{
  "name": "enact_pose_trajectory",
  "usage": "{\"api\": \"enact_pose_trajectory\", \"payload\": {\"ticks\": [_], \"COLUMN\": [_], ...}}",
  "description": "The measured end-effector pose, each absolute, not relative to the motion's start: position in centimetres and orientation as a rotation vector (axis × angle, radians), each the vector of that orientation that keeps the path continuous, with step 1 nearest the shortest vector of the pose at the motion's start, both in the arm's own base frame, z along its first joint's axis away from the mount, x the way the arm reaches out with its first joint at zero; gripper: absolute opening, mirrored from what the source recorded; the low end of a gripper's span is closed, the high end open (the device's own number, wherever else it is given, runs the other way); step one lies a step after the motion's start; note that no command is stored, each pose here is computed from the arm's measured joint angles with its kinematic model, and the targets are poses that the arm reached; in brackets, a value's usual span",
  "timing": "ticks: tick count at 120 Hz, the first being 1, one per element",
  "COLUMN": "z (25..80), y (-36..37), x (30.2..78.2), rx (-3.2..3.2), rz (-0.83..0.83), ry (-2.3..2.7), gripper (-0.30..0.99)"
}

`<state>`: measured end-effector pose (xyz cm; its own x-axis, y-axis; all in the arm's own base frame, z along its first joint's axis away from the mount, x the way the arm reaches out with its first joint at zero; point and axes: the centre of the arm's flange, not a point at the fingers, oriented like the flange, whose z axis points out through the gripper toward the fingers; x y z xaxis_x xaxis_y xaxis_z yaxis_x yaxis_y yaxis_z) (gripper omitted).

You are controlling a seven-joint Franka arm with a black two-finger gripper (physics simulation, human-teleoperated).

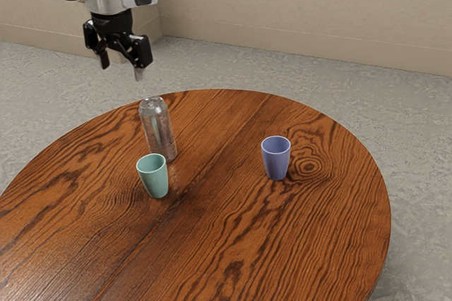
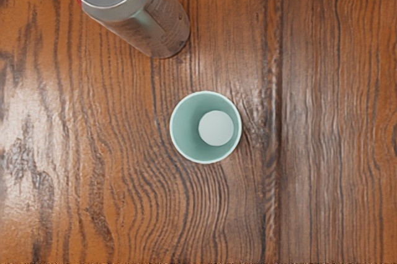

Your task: Place the left cup onto the right cup

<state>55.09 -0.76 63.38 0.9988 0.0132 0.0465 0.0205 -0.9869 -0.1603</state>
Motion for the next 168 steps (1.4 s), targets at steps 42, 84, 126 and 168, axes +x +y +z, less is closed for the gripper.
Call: {"api": "enact_pose_trajectory", "payload": {"ticks": [42, 84, 126, 168], "z": [57.7, 50.1, 47.0, 43.2], "y": [0.1, -0.3, -0.6, 1.2], "x": [56.9, 57.1, 58.4, 59.9], "rx": [-2.981, -3.015, -3.029, -3.037], "rz": [0.081, 0.136, 0.044, 0.012], "ry": [-0.029, -0.061, -0.154, -0.201], "gripper": [0.69, 0.69, 0.69, 0.69]}}
